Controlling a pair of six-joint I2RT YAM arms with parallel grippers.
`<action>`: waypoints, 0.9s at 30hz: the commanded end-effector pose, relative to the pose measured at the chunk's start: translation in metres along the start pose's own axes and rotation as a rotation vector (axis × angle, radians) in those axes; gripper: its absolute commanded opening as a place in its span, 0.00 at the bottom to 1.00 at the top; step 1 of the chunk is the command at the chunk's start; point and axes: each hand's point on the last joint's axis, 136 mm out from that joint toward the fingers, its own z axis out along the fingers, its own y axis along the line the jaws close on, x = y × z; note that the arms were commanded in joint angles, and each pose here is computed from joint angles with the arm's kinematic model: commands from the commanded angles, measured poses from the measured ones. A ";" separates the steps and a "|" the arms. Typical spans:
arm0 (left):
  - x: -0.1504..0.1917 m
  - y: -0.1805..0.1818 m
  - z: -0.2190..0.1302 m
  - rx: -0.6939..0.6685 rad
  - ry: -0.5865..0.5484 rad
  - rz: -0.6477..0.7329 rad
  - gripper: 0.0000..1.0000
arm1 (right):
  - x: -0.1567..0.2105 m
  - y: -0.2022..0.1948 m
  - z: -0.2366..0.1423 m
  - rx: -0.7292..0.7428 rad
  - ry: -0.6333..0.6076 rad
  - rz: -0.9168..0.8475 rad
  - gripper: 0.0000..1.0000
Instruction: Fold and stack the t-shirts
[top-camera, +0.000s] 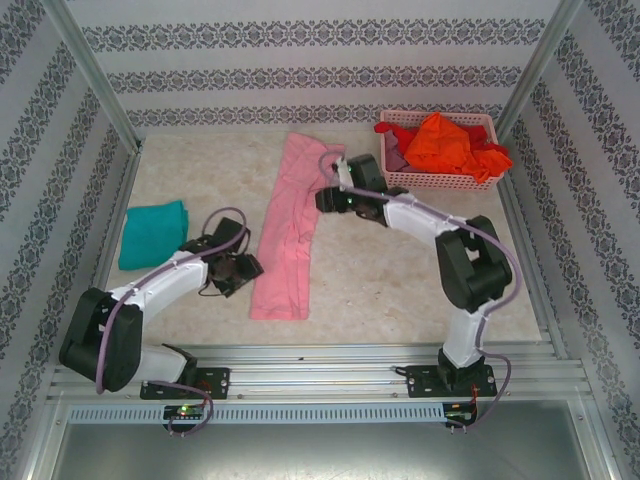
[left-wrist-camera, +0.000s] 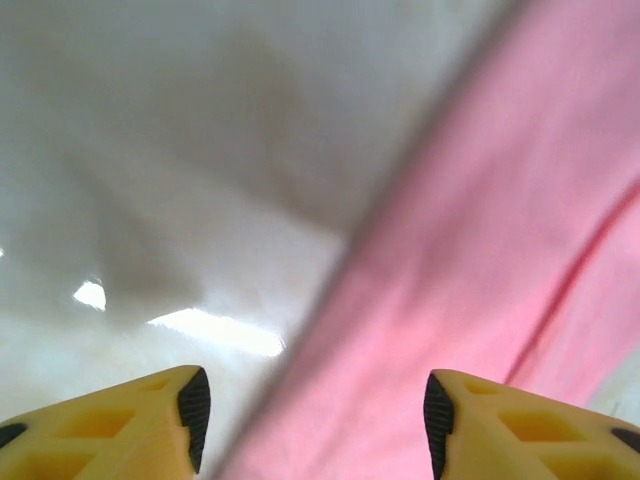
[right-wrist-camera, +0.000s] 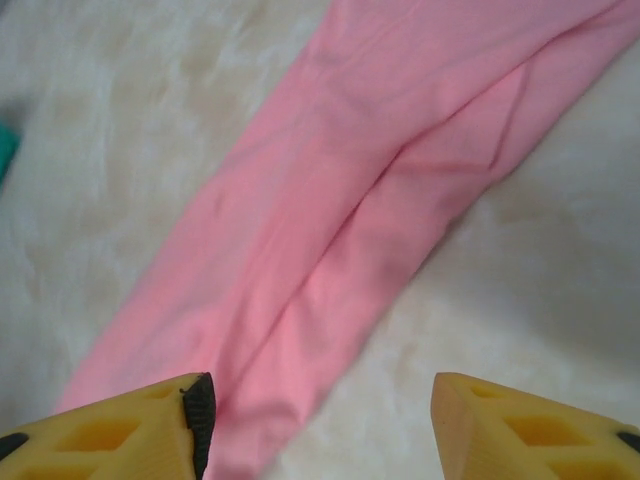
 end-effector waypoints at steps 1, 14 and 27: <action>-0.037 0.013 0.001 -0.009 -0.046 -0.023 0.67 | 0.029 0.041 -0.015 -0.025 -0.029 -0.361 0.62; -0.078 0.025 0.008 0.019 -0.045 -0.094 0.82 | 0.158 0.180 -0.021 -0.278 0.179 -0.940 0.62; -0.068 0.036 0.015 0.023 -0.027 -0.125 0.83 | 0.215 0.207 0.003 -0.410 0.348 -1.069 0.58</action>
